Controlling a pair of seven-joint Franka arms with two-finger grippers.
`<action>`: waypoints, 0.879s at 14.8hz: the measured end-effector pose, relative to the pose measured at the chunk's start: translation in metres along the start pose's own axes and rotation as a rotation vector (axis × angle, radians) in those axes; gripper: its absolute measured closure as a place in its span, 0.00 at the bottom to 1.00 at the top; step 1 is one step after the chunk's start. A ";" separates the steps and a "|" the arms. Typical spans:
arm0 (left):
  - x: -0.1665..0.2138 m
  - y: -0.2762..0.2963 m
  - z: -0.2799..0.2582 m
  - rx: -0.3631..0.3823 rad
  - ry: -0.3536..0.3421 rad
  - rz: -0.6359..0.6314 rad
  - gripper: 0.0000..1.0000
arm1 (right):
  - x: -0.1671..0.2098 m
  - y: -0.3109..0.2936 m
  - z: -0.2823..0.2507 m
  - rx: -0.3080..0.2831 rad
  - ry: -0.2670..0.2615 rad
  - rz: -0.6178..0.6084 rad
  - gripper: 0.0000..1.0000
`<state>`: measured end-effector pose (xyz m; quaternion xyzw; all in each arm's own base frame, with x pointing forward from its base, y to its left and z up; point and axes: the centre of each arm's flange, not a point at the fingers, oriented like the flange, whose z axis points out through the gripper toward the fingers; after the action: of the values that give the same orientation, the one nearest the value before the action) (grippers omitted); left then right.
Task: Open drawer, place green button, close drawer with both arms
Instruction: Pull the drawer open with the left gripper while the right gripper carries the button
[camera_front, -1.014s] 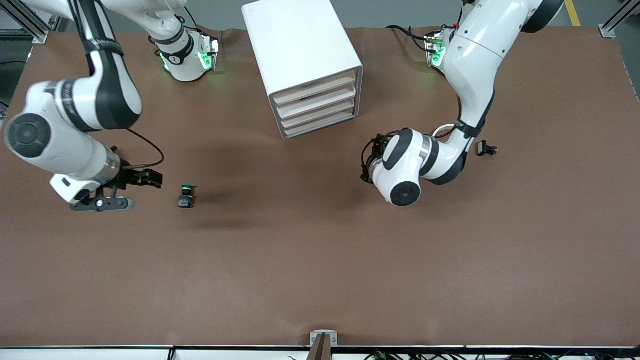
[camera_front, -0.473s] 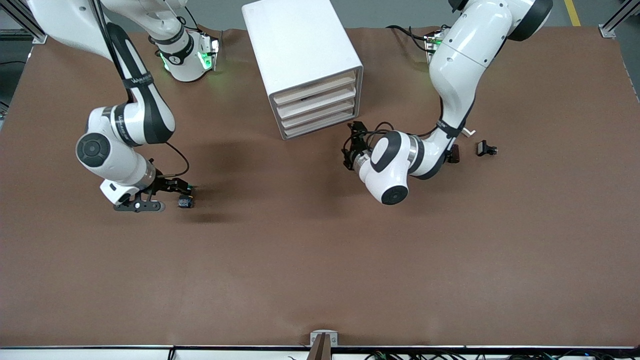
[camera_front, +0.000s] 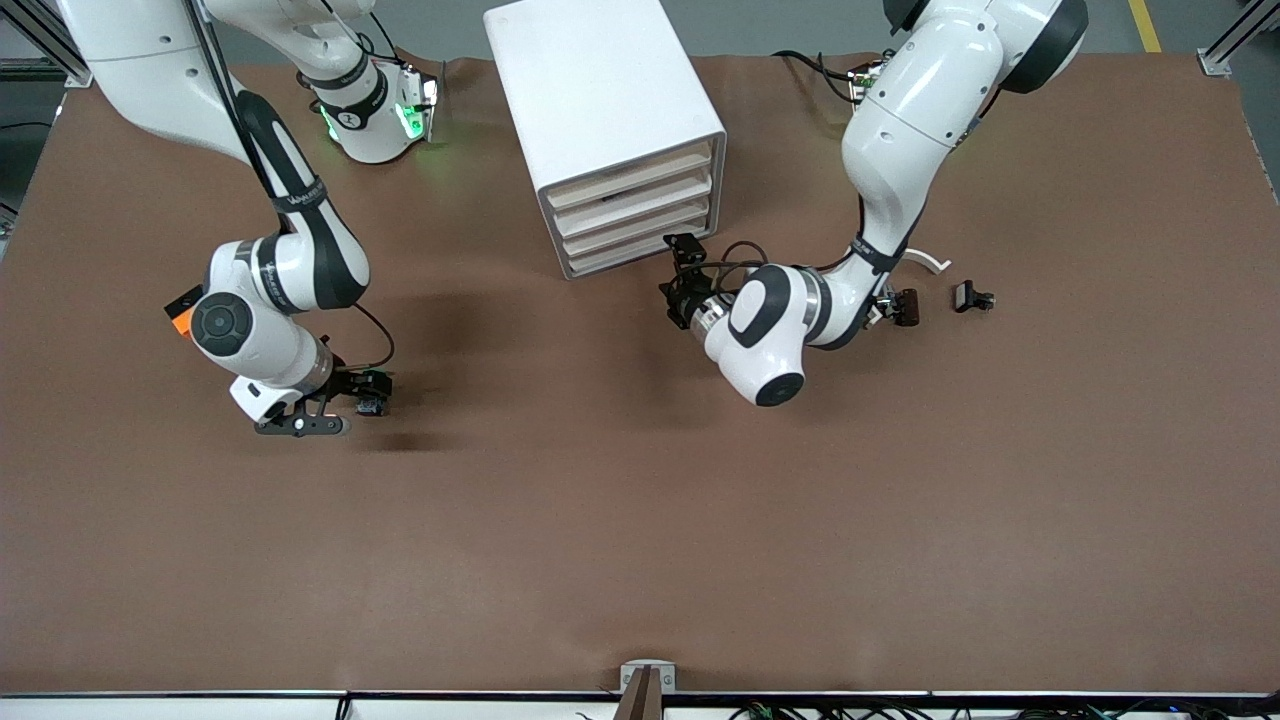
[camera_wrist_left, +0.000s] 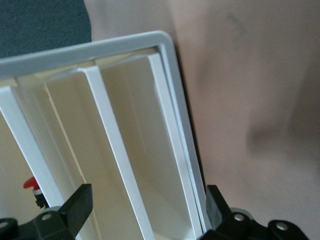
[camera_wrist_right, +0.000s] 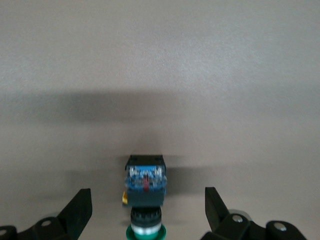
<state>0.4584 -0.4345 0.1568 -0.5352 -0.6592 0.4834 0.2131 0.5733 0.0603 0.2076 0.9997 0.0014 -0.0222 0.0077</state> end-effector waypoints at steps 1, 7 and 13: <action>-0.004 -0.002 0.007 0.008 0.000 -0.027 0.00 | 0.002 0.000 0.006 0.000 -0.002 0.000 0.00; -0.015 -0.008 0.049 0.039 0.053 -0.160 0.15 | 0.004 -0.001 0.027 -0.001 -0.027 -0.001 0.00; -0.014 -0.002 0.068 0.079 0.049 -0.231 0.55 | 0.003 -0.001 0.036 -0.003 -0.041 -0.002 0.30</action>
<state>0.4079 -0.4750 0.1314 -0.4586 -0.6913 0.4683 0.3042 0.5742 0.0608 0.1719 0.9990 0.0024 -0.0428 0.0091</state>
